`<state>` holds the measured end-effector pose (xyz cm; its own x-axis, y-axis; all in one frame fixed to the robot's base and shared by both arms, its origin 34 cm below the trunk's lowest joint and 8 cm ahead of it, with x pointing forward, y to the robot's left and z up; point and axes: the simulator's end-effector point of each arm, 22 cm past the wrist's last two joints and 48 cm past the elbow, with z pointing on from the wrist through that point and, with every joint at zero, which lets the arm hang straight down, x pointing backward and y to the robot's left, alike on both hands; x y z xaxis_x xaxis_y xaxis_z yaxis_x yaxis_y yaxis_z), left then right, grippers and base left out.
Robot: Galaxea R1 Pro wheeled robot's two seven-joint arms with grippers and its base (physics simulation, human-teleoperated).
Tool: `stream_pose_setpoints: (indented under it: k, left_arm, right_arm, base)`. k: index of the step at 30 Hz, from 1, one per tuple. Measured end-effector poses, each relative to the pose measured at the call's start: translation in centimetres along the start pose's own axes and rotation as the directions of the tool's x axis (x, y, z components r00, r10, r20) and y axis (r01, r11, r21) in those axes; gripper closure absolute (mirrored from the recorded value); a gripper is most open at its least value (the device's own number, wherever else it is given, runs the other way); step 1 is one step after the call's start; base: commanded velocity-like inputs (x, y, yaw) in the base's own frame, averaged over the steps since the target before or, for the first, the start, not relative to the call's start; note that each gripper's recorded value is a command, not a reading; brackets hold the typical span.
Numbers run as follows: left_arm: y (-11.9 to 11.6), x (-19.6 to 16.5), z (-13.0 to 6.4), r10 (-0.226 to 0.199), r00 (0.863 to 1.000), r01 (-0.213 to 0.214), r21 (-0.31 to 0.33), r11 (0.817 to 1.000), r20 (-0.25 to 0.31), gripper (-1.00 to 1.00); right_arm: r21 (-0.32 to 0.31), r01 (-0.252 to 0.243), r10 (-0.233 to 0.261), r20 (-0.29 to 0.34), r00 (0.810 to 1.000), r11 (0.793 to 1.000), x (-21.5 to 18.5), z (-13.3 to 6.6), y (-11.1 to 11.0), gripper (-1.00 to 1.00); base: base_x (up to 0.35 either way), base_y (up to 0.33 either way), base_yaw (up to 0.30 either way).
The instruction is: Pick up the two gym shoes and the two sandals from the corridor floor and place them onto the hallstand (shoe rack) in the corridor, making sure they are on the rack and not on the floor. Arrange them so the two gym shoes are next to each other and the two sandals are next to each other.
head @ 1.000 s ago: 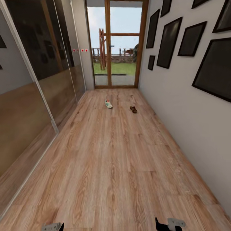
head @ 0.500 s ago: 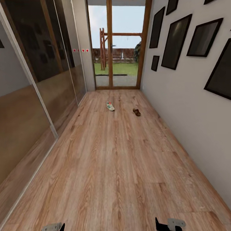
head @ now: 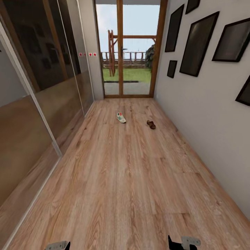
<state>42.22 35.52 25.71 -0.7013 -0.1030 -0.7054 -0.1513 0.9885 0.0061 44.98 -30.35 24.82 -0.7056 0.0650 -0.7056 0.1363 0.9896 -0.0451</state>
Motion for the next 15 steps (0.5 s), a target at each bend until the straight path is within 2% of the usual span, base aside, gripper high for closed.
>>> stream_pose_setpoints:
  k: [15]
  left_arm:
    - [0.00, 0.00, 0.00, 0.000, 1.000, 0.000, 0.000, 1.000, 0.000, -1.00]
  right_arm:
    - [0.000, 0.000, 0.000, 0.001, 1.000, 1.000, -0.05, 0.02, 0.01, -1.00]
  base:
    - [0.328, 0.087, 0.000]
